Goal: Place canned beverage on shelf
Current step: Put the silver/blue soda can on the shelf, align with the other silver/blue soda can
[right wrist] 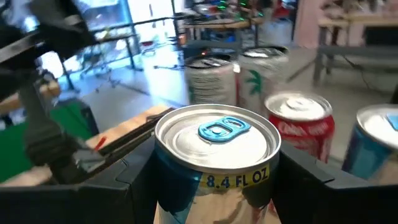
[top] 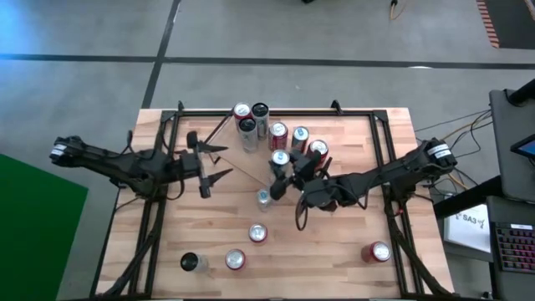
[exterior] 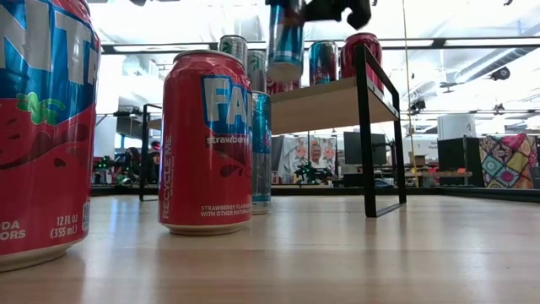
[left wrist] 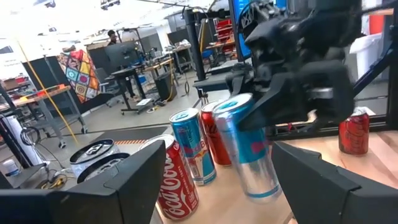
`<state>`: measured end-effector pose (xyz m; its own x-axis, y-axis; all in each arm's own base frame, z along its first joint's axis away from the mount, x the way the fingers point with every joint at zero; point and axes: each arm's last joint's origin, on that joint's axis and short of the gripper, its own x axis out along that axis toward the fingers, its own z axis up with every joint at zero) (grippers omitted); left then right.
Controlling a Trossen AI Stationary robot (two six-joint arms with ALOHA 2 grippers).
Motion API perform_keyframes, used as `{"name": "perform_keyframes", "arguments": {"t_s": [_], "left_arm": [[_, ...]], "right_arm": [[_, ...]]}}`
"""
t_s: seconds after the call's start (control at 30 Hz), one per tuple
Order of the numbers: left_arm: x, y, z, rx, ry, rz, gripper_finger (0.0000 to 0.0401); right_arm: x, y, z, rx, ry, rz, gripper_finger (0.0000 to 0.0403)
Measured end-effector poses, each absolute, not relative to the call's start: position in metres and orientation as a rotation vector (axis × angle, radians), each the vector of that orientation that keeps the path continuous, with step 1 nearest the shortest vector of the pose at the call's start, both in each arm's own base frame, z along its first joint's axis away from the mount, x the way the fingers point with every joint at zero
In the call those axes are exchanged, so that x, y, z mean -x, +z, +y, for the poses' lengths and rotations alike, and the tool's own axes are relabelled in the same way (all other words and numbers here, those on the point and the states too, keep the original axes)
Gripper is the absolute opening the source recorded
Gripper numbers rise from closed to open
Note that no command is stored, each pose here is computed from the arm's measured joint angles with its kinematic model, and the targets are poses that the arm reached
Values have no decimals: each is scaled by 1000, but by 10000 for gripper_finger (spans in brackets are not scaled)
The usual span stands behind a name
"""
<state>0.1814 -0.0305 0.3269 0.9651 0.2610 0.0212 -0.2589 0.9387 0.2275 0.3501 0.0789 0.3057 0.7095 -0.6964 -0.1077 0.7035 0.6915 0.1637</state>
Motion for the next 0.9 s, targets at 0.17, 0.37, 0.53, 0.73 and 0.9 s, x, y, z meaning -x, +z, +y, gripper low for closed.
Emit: {"name": "perform_keyframes", "arguments": {"t_s": [0.17, 0.37, 0.53, 0.73, 0.9], "left_arm": [[-180, 327, -30, -233, 264, 13, 278], [-179, 325, -30, -243, 261, 41, 278], [-177, 325, -29, -245, 261, 44, 278], [-177, 324, -29, -248, 261, 50, 278], [-177, 324, -29, -249, 262, 50, 278]], "right_arm": [[-353, 296, 80, -219, -862, 15, 223], [-359, 281, 80, -218, -940, 7, 223], [-362, 272, 81, -183, -1002, 8, 223], [-364, 270, 81, -168, -1010, 14, 224], [-365, 270, 81, -144, -1010, 27, 243]]}}
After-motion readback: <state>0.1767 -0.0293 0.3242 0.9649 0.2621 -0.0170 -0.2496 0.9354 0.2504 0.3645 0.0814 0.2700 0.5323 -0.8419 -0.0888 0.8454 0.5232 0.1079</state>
